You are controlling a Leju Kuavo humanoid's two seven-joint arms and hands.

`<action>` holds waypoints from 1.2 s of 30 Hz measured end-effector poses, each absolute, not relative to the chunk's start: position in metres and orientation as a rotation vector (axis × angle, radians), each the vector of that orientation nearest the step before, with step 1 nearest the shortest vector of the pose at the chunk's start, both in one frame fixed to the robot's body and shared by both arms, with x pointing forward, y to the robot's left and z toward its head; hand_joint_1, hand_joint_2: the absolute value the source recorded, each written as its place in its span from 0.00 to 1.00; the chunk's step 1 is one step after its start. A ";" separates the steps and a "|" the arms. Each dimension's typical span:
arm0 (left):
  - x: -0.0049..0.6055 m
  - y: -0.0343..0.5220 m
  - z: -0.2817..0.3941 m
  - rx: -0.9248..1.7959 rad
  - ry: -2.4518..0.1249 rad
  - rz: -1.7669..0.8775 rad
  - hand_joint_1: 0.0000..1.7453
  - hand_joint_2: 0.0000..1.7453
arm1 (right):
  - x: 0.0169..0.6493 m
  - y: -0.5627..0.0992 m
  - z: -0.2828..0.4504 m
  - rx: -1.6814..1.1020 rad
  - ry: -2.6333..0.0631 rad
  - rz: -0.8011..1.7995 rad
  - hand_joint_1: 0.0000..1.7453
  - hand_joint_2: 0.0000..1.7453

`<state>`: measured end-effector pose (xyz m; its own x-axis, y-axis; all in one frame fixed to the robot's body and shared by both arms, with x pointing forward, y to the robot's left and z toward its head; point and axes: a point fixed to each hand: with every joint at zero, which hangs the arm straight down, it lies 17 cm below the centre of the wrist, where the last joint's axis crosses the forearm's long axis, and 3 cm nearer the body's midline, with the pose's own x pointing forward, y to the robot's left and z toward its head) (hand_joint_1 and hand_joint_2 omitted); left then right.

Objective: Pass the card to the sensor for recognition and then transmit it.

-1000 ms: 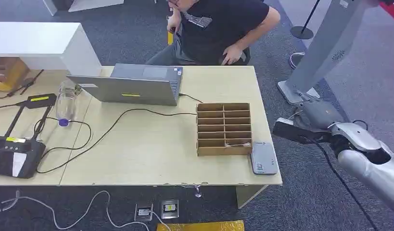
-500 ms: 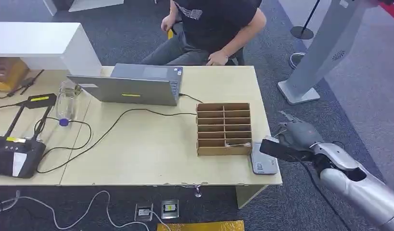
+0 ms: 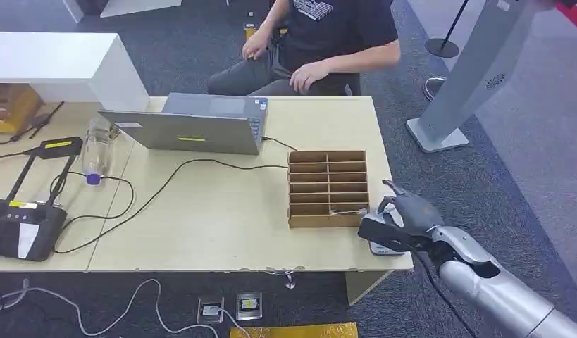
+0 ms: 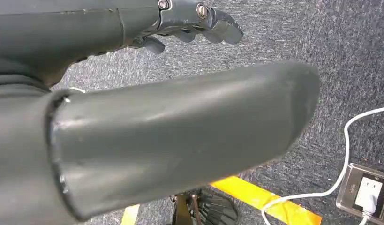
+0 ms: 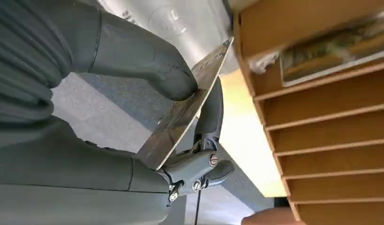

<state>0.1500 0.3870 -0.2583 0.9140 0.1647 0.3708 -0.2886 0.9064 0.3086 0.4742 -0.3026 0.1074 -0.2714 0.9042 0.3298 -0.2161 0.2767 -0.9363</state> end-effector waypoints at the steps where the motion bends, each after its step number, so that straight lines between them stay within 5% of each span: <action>1: 0.150 0.387 -0.258 0.369 -0.345 0.239 0.00 0.00 | 0.473 -0.302 0.105 -0.684 -1.424 1.262 1.00 1.00; 36: 0.147 0.390 -0.258 0.382 -0.334 0.248 0.00 0.00 | 0.452 -0.316 0.062 -0.658 -1.381 1.114 1.00 1.00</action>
<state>0.1473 0.3898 -0.2584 0.9157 0.1729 0.3627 -0.2972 0.8989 0.3218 0.4520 -0.3164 0.0615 -0.1566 0.8925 0.4229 -0.2244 0.3849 -0.8953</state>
